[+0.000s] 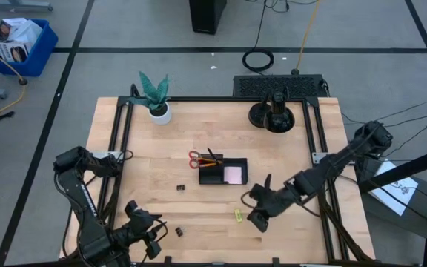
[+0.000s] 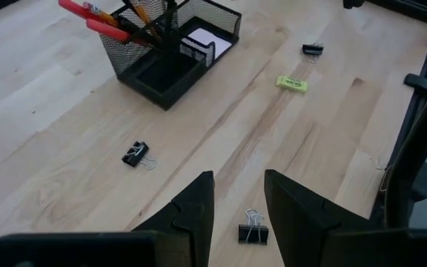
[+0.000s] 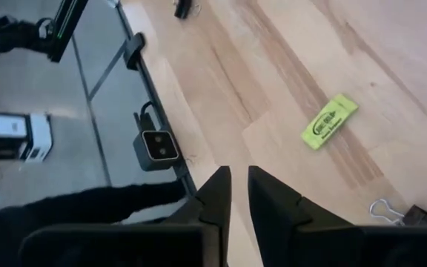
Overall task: Pick and place office supplies into organizer
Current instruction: Put the green eraser into the desk organizer
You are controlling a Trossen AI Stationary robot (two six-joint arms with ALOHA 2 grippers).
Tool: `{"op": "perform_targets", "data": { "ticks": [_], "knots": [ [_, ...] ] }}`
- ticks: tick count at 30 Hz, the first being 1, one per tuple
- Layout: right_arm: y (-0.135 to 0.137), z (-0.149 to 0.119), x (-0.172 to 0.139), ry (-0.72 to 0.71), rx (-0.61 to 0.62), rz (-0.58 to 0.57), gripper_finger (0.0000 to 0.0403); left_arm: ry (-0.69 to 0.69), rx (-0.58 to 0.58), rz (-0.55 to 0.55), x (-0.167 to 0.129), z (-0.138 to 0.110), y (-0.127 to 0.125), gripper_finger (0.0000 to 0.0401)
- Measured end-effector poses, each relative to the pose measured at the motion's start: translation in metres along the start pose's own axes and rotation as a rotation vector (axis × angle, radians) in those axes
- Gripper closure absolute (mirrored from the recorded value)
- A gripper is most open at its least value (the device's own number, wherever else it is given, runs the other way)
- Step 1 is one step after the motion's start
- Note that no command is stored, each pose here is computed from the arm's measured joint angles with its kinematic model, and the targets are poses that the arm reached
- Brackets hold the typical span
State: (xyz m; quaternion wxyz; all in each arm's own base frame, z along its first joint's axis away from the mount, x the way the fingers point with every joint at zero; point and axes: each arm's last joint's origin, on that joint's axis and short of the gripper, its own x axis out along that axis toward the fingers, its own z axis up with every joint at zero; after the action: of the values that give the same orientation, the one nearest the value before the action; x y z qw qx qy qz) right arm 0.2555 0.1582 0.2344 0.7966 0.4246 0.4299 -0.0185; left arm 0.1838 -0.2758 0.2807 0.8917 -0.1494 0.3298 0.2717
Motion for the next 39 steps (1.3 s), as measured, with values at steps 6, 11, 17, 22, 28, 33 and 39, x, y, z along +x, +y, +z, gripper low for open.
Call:
{"op": "perform_targets", "data": {
  "ticks": [6, 11, 17, 22, 28, 33, 39],
  "knots": [
    [0.006, -0.016, -0.001, -0.039, 0.041, 0.0, 0.0382, 0.0, 0.054, 0.001, 0.0, 0.0, 0.0, 0.0277],
    [0.016, -0.016, -0.006, -0.074, 0.032, 0.012, 0.0394, 0.0, 0.085, 0.005, 0.0, 0.0, 0.001, 0.0277],
    [0.032, -0.009, -0.016, -0.034, -0.024, -0.162, 0.0402, 0.028, 0.11, 0.029, 0.0, 0.0, 0.003, 0.0277],
    [0.058, -0.001, -0.008, -0.026, -0.033, -0.215, 0.0402, 0.032, 0.138, 0.031, -0.001, -0.001, 0.004, 0.0277],
    [0.079, 0.006, 0.03, -0.011, 0.0, -0.249, 0.0403, 0.045, 0.176, 0.032, -0.001, -0.001, 0.004, 0.0277],
    [0.079, 0.004, 0.055, 0.05, 0.066, -0.36, 0.0403, 0.065, 0.186, 0.031, -0.002, -0.003, 0.004, 0.0277],
    [0.075, 0.009, 0.059, -0.084, 0.168, -0.429, 0.0403, 0.068, 0.194, 0.023, -0.004, -0.005, 0.004, 0.0277]
  ]
}}
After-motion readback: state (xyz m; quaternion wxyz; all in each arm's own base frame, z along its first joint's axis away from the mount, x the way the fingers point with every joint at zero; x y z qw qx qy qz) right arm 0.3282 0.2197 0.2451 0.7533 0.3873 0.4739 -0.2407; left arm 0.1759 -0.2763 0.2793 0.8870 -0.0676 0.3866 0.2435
